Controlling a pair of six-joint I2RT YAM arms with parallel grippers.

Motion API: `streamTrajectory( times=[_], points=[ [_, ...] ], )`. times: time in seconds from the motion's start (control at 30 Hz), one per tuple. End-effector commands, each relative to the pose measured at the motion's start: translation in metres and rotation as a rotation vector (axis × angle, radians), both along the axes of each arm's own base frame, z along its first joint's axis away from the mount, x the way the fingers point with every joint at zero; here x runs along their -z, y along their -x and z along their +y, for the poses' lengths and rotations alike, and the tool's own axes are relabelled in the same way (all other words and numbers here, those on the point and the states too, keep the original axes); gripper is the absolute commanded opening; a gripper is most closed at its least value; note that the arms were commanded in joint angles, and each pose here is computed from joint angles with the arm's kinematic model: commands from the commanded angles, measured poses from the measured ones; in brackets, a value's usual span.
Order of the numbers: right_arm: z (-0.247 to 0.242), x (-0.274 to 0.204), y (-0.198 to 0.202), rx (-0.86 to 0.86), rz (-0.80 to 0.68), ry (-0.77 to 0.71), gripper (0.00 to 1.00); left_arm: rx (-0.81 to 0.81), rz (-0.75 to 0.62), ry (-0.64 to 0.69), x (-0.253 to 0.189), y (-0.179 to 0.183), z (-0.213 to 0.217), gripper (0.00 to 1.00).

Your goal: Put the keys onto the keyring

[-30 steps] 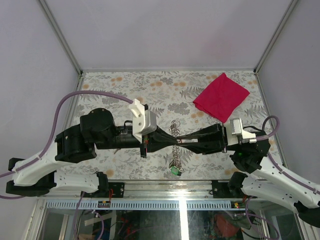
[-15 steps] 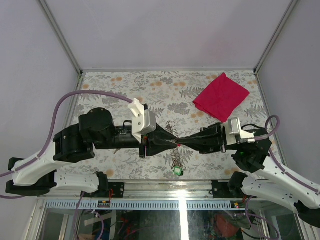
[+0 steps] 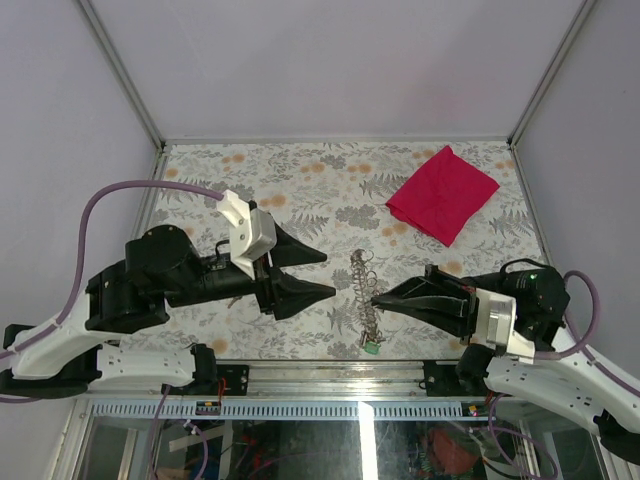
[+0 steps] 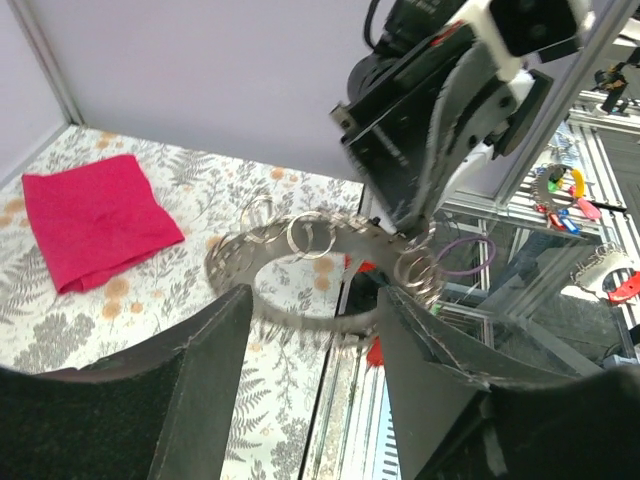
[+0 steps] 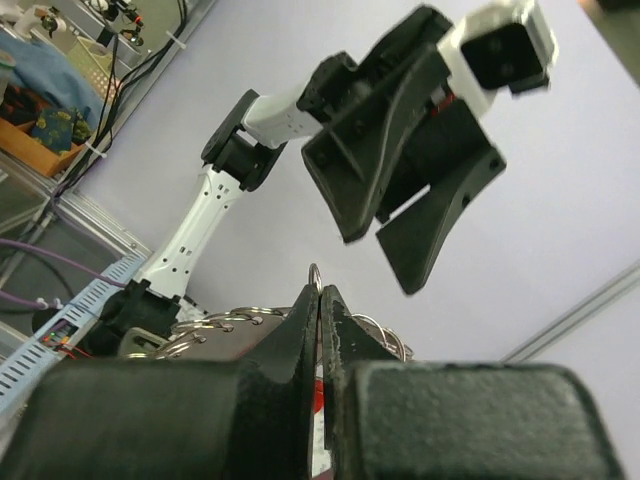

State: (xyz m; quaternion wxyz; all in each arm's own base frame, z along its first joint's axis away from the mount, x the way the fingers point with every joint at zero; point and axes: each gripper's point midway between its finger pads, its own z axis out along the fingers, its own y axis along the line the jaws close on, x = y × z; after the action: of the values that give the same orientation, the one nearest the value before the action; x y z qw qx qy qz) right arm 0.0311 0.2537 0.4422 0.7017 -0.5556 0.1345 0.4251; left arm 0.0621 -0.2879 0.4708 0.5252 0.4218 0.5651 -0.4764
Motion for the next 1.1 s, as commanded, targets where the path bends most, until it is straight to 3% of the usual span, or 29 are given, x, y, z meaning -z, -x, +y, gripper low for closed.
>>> streamTrajectory(
  times=[0.0, 0.2, 0.53, 0.8, 1.07],
  points=[
    [-0.022, -0.040, 0.025, -0.025, -0.245, -0.160, 0.00, -0.090, 0.055, 0.053, -0.002, -0.013, 0.002, 0.55],
    [-0.038, -0.055, 0.041, -0.061, -0.265, -0.239, 0.00, -0.162, 0.128, 0.038, 0.019, -0.022, 0.007, 0.61],
    [-0.053, -0.079, 0.044, -0.103, -0.083, -0.314, 0.00, -0.261, 0.215, 0.044, 0.059, -0.032, 0.020, 0.60],
    [-0.049, -0.086, 0.039, -0.120, 0.006, -0.312, 0.00, -0.525, 0.324, -0.002, 0.100, -0.063, 0.051, 0.60],
    [-0.041, -0.081, 0.030, -0.113, 0.063, -0.286, 0.00, -0.787, 0.400, -0.113, 0.153, -0.087, 0.086, 0.51]
  ],
)
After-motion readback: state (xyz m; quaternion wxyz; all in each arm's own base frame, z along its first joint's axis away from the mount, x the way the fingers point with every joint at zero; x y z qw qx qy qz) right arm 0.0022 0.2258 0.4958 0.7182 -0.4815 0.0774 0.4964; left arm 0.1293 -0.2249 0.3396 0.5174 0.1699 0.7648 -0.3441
